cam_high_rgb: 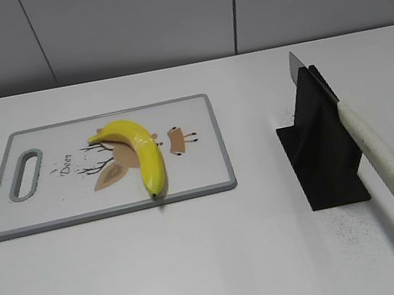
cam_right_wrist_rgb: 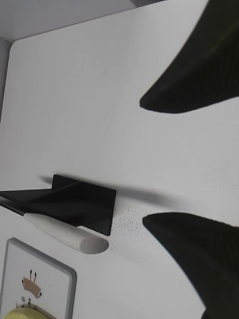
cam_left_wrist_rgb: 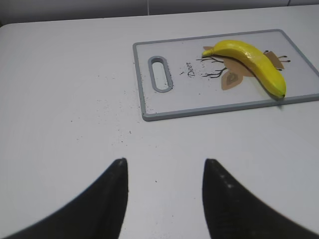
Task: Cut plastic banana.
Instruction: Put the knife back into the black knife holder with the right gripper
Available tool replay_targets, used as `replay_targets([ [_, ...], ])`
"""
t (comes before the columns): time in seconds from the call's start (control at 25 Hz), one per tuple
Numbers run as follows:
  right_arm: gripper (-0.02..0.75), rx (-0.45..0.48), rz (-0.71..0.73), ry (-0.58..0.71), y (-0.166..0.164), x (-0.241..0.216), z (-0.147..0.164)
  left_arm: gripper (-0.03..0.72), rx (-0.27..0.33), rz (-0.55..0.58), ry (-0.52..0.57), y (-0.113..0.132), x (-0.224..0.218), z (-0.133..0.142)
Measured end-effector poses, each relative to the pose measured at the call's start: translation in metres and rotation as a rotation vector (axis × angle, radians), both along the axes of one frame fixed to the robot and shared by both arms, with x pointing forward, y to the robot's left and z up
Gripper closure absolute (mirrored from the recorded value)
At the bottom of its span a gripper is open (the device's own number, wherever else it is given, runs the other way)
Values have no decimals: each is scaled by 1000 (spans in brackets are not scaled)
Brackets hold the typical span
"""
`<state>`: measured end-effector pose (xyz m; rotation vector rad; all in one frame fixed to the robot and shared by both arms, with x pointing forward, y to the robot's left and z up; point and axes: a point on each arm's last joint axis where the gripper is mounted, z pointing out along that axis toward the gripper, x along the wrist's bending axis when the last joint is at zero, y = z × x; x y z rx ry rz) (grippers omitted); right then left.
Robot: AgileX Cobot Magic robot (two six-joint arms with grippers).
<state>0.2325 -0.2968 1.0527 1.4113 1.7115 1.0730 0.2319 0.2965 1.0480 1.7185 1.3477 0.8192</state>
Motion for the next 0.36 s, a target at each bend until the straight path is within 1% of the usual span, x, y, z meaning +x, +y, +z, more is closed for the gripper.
replay_targets([
  [0.36,232,0,0,0,0,0,0,217,0,0,0,0,0,0],
])
